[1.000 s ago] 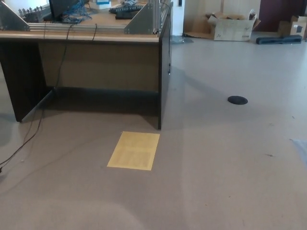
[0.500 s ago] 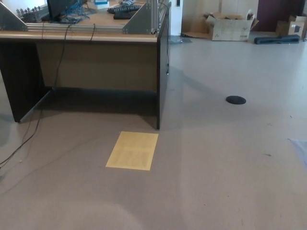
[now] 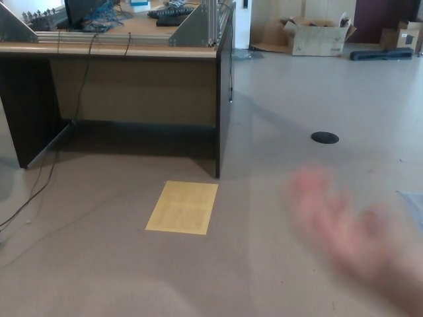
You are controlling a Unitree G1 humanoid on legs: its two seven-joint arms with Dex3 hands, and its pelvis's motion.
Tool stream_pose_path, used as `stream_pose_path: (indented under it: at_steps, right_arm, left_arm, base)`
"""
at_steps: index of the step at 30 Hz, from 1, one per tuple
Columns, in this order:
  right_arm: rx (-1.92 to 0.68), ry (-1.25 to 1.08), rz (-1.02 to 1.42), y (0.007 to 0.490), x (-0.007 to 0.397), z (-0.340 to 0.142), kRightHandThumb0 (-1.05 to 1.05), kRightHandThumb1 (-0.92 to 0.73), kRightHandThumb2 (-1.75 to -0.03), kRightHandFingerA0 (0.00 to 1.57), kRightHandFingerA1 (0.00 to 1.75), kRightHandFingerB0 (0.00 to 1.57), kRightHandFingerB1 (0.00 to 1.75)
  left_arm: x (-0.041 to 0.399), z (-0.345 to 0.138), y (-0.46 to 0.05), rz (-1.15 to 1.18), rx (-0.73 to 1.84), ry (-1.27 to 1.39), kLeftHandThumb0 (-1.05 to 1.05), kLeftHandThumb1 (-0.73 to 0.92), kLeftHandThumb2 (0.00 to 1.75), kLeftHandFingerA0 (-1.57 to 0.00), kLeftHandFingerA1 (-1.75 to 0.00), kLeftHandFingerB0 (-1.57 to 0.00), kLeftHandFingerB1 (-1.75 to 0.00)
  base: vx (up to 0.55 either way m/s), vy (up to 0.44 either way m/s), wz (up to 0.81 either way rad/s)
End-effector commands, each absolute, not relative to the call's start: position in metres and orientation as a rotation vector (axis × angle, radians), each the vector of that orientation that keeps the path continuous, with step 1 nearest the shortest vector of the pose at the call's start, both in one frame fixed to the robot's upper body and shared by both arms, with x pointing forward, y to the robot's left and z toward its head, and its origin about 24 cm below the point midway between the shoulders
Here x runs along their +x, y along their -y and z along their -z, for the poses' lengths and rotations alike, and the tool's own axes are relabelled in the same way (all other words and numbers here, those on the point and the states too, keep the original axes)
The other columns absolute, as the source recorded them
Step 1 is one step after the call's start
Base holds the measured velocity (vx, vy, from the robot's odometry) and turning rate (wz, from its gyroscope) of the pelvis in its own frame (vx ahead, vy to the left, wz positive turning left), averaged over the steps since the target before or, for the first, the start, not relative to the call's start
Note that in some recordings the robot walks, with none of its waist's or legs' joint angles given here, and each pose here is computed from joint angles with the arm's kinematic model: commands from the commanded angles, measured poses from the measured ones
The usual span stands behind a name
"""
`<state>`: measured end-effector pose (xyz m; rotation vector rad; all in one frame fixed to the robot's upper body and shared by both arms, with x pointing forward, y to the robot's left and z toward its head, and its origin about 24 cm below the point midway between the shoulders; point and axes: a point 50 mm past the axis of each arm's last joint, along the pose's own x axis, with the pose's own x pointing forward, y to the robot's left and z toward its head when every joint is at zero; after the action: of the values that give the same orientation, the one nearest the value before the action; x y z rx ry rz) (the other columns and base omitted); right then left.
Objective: The robot extends its left hand to pick up an emotional support dumpling from the palm of a person and brings its hand down by its side. Then it extends its arm again to hand the dumpling back to the person.
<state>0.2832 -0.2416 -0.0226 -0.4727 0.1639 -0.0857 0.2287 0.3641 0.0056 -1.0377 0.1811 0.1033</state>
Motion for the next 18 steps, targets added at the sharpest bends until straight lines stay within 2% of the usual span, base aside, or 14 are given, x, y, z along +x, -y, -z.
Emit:
stream_pose_path:
  at_steps: [1,2,8,9,10,13,18]
  right_arm:
    - [-0.482,-0.173,0.089,0.245,0.283,0.022,-0.37,-0.64,-0.59,0.76,0.47,0.52,0.38]
    - [-0.482,-0.174,0.088,0.245,0.283,0.022,-0.38,-0.63,-0.59,0.75,0.47,0.52,0.38]
    - [-0.479,-0.174,0.088,0.244,0.284,0.022,-0.38,-0.63,-0.59,0.75,0.47,0.52,0.38]
    - [-0.477,-0.18,0.092,0.246,0.282,0.023,-0.38,-0.63,-0.59,0.75,0.47,0.53,0.39]
    - [-0.479,-0.183,0.094,0.247,0.282,0.023,-0.38,-0.65,-0.6,0.76,0.47,0.53,0.39]
    - [-0.488,-0.188,0.096,0.248,0.282,0.023,-0.39,-0.65,-0.6,0.76,0.47,0.53,0.39]
    - [-0.49,-0.188,0.097,0.248,0.282,0.023,-0.39,-0.65,-0.6,0.76,0.47,0.53,0.39]
  left_arm:
    - [0.225,-0.013,-0.372,-0.102,-1.028,-0.158,-0.4,0.92,0.67,-0.8,-1.75,-0.54,-0.73]
    - [0.229,-0.021,-0.374,-0.077,-0.994,-0.118,-0.36,0.92,0.69,-0.73,-1.75,-0.43,-0.9]
    - [0.234,-0.033,-0.376,-0.038,-0.942,-0.06,-0.36,0.92,0.69,-0.73,-1.75,-0.43,-0.9]
    - [0.266,-0.096,-0.377,0.055,-0.754,0.089,-0.16,0.85,0.65,-0.9,-1.53,-0.78,-0.92]
    - [0.283,-0.144,-0.37,0.13,-0.596,0.199,-0.09,0.78,0.68,-0.91,-1.3,-0.88,-0.86]
    - [0.298,-0.215,-0.347,0.218,-0.355,0.331,-0.14,0.79,0.63,-0.97,-1.36,-0.93,-0.8]
    - [0.299,-0.223,-0.341,0.215,-0.327,0.331,-0.14,0.79,0.63,-0.97,-1.36,-0.93,-0.8]
  base:
    - [0.0,0.0,0.0]
    - [0.0,0.0,0.0]
    - [0.0,0.0,0.0]
    - [0.0,0.0,0.0]
    - [0.0,0.0,0.0]
    - [0.0,0.0,0.05]
    - [0.0,0.0,0.0]
